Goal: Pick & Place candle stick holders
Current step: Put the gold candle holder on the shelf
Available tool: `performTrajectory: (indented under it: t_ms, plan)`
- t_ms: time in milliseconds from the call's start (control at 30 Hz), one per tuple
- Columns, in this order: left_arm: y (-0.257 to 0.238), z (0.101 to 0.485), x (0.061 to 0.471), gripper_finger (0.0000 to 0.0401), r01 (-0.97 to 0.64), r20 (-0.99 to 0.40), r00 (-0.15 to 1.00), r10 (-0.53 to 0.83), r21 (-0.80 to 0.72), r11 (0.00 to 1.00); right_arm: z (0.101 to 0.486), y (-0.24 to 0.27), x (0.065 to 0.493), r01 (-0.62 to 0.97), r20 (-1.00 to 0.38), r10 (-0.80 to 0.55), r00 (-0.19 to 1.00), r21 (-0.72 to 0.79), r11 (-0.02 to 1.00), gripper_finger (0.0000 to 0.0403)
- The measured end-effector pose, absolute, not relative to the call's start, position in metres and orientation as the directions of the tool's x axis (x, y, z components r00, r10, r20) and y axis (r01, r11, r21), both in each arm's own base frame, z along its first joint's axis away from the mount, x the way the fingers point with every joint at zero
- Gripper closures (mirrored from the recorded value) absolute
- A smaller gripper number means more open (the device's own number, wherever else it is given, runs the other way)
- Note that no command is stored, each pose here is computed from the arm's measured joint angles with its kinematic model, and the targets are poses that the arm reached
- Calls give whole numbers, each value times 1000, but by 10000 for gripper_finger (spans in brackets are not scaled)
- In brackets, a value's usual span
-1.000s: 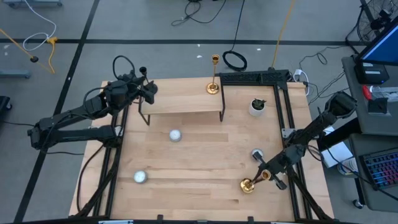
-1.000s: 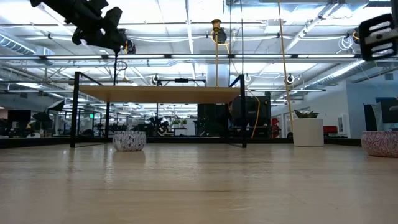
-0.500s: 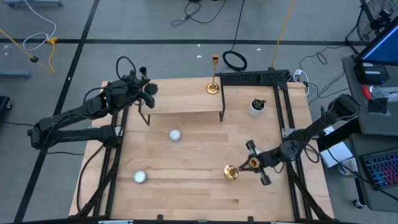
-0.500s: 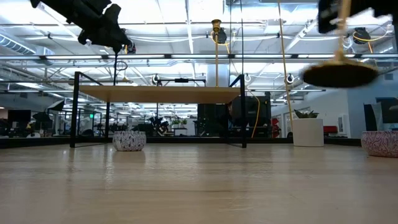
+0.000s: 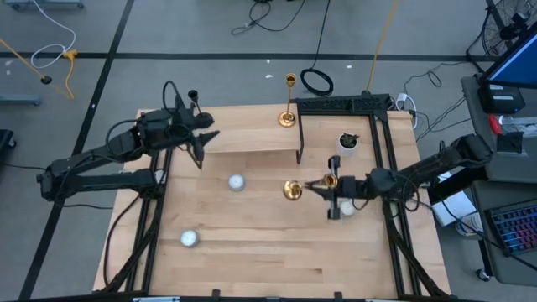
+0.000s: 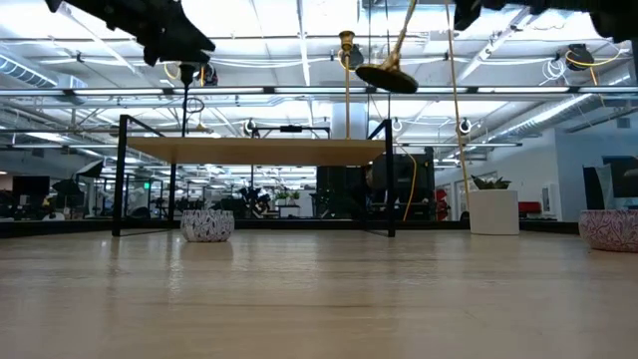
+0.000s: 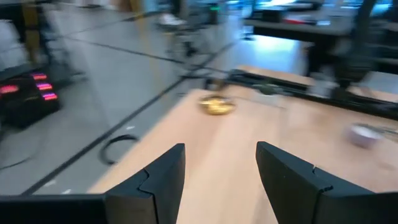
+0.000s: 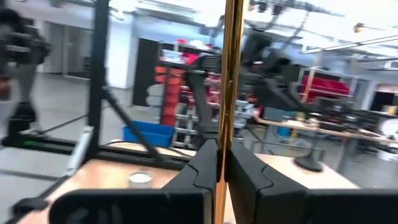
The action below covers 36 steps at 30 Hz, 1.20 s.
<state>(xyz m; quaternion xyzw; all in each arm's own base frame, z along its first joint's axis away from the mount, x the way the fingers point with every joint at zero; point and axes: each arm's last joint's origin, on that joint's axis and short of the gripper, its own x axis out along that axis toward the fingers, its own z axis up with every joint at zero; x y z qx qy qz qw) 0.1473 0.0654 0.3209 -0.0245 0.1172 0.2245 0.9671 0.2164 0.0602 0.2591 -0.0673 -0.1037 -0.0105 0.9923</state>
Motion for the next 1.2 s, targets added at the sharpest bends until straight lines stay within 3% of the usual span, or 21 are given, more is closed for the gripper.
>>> performTrajectory:
  t_ms: [233, 433, 867, 1067, 1200]
  plan:
    - [53, 321, 152, 197, -234, -236, 947, 218, -43, 971, 271, 43, 249, 10, 258, 31, 966, -156, 988, 390]
    - [44, 321, 155, 196, -111, -232, 968, 97, -50, 993, 285, 25, 292, 103, 245, -63, 967, -157, 982, 390]
    - [25, 324, 160, 196, 30, -202, 979, -23, 30, 999, 310, -15, 362, 225, 244, -189, 951, -130, 966, 390]
    - [18, 327, 161, 196, 67, -176, 982, -60, 36, 997, 310, -38, 395, 385, 161, -358, 920, -198, 901, 390]
    - [15, 329, 162, 196, 90, -154, 985, -82, 45, 995, 303, -59, 411, 426, 163, -399, 902, -187, 885, 390]
